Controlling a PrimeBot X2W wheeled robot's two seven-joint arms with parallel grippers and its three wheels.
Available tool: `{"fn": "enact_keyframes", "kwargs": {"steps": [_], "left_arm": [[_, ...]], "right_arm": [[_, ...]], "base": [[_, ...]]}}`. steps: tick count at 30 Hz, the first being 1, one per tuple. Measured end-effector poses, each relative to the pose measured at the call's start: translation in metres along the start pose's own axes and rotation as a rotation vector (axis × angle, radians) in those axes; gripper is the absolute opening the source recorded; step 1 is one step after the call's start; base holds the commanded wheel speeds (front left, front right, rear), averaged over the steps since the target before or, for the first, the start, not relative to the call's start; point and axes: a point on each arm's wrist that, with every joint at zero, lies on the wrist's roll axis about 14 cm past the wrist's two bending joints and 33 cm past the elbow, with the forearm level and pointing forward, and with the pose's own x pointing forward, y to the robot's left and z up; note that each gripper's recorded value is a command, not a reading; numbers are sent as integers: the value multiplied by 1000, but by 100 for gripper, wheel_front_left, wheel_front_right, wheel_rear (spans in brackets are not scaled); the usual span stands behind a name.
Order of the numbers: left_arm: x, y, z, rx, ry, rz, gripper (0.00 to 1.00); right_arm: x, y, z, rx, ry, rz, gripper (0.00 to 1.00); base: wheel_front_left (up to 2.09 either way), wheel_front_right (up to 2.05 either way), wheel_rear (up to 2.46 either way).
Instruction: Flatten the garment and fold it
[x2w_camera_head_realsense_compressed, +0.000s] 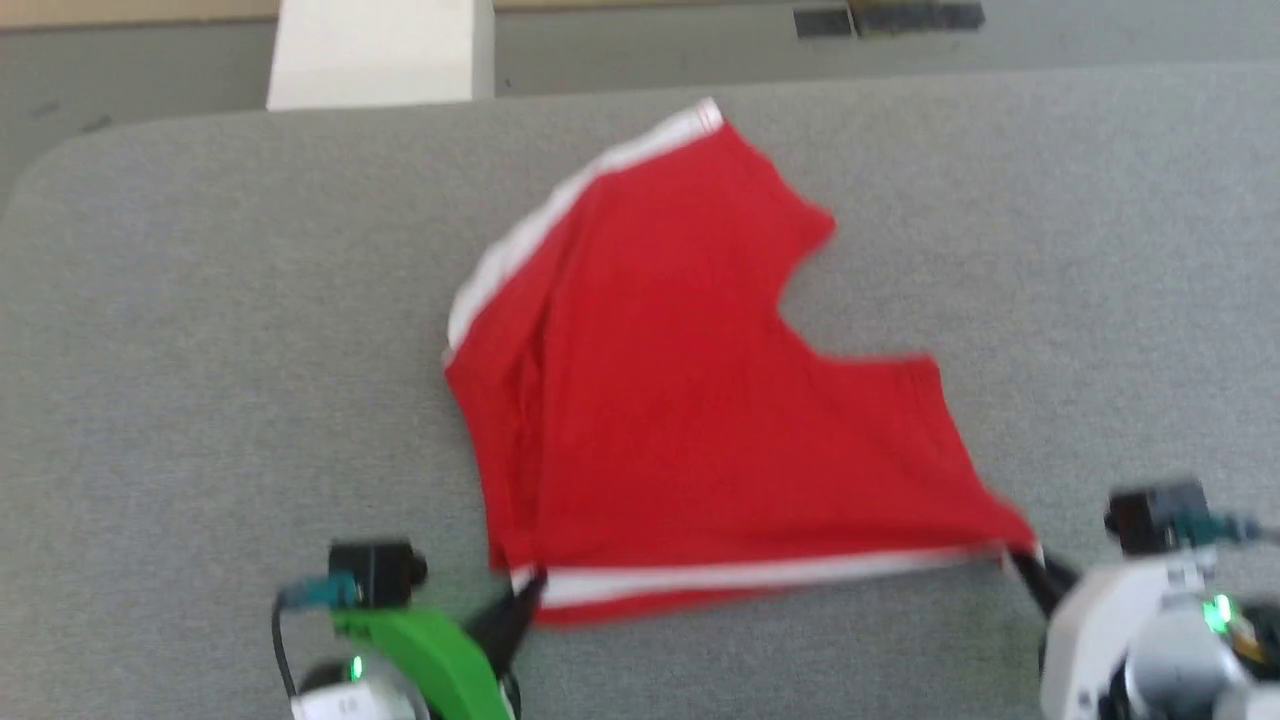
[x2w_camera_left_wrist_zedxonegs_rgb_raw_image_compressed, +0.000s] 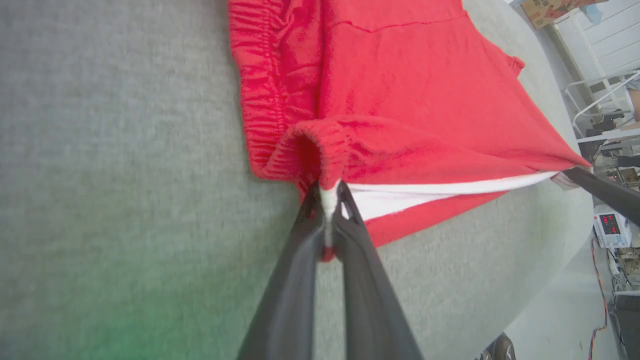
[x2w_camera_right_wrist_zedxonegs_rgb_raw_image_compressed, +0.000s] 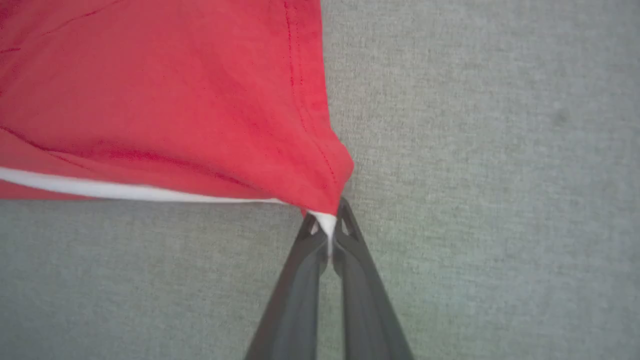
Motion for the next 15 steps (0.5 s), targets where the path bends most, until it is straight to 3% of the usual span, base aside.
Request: {"fn": "enact_keyframes", "kwargs": {"steps": [6,15], "left_arm": [[-38,-12,-21,-1,30,8,0],[-46,-42,16,-17,-168,-52,0]], "right_arm": [[-39,10,-38,49,89,-18,0],[-44,25,27,-35,-142,1,0]], "base": [[0,0,0],[0,0,0]]}}
